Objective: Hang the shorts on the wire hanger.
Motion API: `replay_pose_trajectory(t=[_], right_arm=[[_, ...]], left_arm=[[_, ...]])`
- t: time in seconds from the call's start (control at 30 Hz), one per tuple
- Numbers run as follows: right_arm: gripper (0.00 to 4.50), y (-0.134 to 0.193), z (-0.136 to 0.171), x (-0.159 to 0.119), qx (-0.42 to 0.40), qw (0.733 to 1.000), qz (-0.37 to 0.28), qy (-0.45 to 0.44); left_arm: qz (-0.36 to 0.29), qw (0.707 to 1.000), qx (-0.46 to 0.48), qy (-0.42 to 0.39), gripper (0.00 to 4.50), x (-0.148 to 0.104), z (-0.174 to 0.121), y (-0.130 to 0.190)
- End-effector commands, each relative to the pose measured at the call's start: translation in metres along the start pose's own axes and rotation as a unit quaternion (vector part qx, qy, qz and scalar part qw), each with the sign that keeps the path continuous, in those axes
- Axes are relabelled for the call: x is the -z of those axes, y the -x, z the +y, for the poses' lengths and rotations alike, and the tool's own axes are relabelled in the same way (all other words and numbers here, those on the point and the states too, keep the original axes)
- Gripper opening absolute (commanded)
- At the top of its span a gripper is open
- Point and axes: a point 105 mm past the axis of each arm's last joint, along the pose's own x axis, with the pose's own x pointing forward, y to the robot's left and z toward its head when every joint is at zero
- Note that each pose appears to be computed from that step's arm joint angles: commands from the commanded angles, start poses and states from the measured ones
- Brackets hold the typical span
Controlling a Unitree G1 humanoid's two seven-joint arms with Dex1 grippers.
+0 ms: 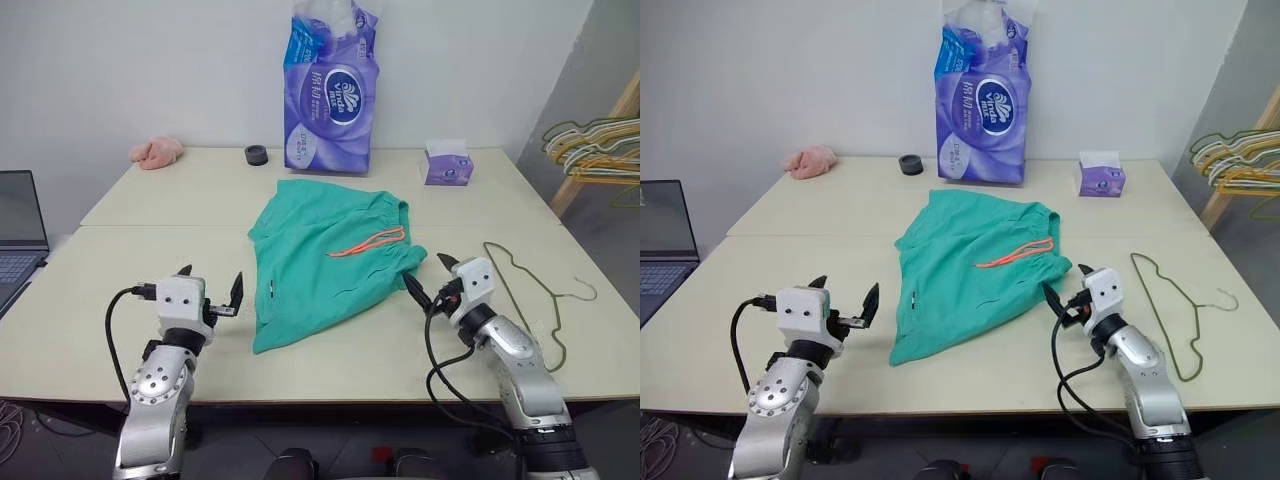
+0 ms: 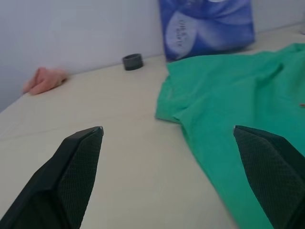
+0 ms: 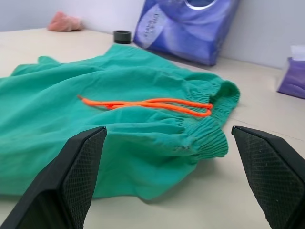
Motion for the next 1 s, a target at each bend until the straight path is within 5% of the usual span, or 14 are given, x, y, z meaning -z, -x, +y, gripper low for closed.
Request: replay_pose_trajectory(t=[0.03, 0.27, 0.6, 0.83, 1.0], right_arm=[[4.50, 0.007, 0.025, -0.021, -0.115, 0.991, -0.020, 0.065], [4.50, 0.033, 0.057, -0.025, -0.281, 0.948, 0.015, 0.150], [4.50, 0.027, 0.056, -0.034, -0.270, 0.945, 0.001, 0.186], [4.50, 0.008, 0.041, -0.034, -0.237, 0.930, 0.004, 0.282], [4.50, -0.031, 0.015, -0.015, -0.216, 0.835, 0.041, 0.504]], left_arm=[[0.010, 0.982, 0.183, -0.044, 4.47, -0.008, -0.043, 0.000], [0.097, 0.908, 0.388, -0.123, 4.47, 0.008, -0.074, 0.011], [0.175, 0.893, 0.376, -0.174, 4.47, 0.048, -0.060, 0.000], [0.177, 0.904, 0.335, -0.198, 2.70, 0.054, -0.045, -0.013], [0.130, 0.924, 0.300, -0.197, 1.18, 0.030, -0.035, -0.031]])
